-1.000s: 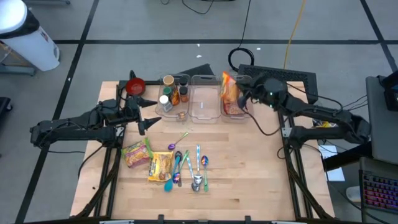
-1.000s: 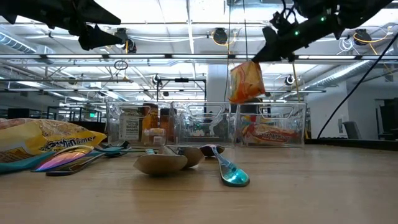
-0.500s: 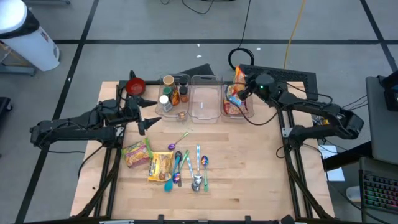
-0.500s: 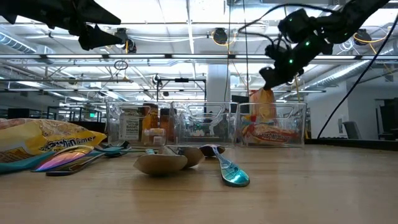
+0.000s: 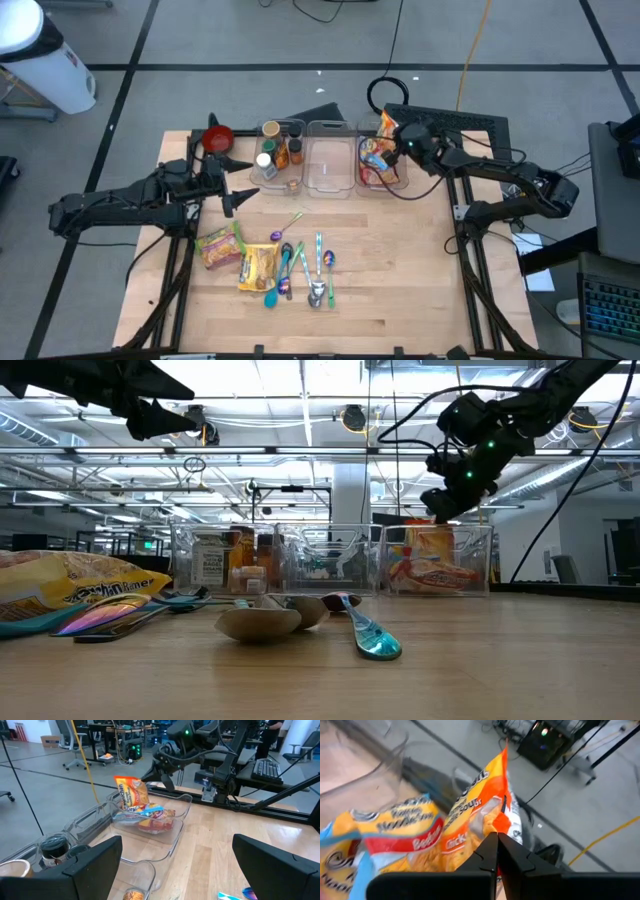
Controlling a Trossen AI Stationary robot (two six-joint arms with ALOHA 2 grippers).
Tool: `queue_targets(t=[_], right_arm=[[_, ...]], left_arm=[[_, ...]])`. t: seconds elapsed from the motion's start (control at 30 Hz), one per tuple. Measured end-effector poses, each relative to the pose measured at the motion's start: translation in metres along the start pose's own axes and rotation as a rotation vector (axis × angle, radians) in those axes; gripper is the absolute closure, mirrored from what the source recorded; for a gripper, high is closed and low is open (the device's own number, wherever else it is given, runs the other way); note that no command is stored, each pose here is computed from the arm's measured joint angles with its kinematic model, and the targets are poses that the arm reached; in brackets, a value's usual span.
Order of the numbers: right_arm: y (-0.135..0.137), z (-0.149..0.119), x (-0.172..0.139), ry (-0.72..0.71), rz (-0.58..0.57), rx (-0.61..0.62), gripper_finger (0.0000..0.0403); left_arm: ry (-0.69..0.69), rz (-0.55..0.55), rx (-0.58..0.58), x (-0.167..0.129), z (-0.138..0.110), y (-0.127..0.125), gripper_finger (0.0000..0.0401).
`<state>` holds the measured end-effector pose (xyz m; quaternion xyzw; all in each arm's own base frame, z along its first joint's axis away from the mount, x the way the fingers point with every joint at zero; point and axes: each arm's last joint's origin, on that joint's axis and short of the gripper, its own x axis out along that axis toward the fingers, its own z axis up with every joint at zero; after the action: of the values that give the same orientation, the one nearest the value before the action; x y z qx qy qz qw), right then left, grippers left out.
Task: Pick & Place Food Item
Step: Put the orange noodle pack into the right transparent bin
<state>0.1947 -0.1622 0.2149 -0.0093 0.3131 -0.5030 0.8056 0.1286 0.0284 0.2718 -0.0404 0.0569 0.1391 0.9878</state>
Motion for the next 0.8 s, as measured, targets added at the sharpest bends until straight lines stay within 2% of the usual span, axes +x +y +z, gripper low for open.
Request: queue_targets(t=[0.1,0.53,0.8], right_arm=[[0.006,-0.003,-0.003,0.024,0.034,0.004,0.0403],[0.028,-0.004,-0.012,0.025,0.312,0.044,0.0396],[0.03,-0.024,-0.009,0.062,0.312,0.088,0.0373]], left_arm=[[0.0,0.002,0.0,0.0,0.0,0.0,0.0013],[-0.001,0.003,-0.003,0.0,0.0,0.0,0.0013],[-0.002,0.007,-0.001,0.0,0.0,0.0,0.0013]])
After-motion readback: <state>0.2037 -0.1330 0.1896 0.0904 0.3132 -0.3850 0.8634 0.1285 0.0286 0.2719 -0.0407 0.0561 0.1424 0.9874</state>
